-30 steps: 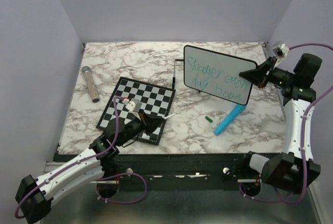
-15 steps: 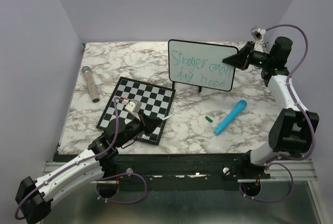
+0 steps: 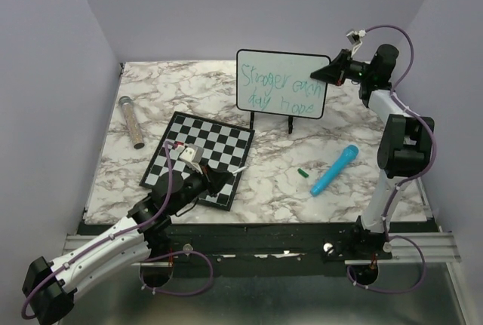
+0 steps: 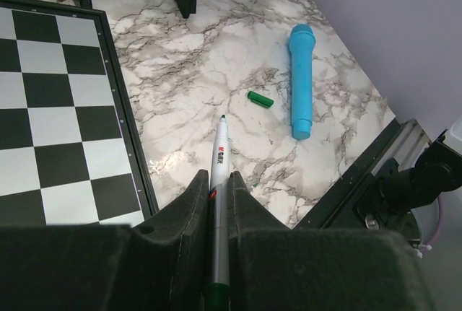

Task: Write a sentence on the whiteboard
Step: Put down the whiteboard on the whiteboard stand.

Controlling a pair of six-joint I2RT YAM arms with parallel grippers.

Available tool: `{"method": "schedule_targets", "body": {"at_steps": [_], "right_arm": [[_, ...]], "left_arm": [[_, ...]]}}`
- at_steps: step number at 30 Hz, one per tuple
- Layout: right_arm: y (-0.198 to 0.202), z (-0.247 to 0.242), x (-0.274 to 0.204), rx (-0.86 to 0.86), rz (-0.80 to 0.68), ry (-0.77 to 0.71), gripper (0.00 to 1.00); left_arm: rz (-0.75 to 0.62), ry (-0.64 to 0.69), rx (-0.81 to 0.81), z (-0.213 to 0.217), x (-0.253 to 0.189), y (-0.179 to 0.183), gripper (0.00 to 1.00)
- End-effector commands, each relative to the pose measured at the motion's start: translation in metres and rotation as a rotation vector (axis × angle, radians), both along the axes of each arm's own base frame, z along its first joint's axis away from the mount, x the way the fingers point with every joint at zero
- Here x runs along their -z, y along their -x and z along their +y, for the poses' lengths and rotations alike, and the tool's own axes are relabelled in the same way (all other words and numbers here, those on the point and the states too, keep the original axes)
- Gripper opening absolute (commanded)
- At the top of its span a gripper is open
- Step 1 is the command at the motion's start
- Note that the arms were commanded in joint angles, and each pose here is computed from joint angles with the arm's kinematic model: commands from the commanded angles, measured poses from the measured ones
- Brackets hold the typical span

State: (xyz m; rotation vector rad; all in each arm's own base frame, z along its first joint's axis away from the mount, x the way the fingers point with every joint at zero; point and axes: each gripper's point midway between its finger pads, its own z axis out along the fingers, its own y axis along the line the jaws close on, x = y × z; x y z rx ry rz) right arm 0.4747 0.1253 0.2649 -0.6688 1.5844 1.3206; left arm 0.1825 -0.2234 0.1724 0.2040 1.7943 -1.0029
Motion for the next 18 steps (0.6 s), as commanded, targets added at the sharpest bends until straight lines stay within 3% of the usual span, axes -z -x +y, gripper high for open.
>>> {"method": "schedule_targets", "body": {"at_steps": [1,11,18], "right_arm": [[-0.007,0.002,-0.006,-0.053,-0.032,-0.008,0.01],[-0.049,-0.003,0.039,-0.005,0.046,0.022,0.01],[-0.051,-0.003,0.065,-0.031,0.100,0.018,0.01]], "left_arm": [[-0.002,-0.006,-0.034,0.003,-0.006,-0.006,0.00],[0.004,-0.022,-0.030,0.002,-0.003,-0.008,0.00],[0.003,-0.029,-0.033,0.003,-0.004,-0.011,0.00]]}}
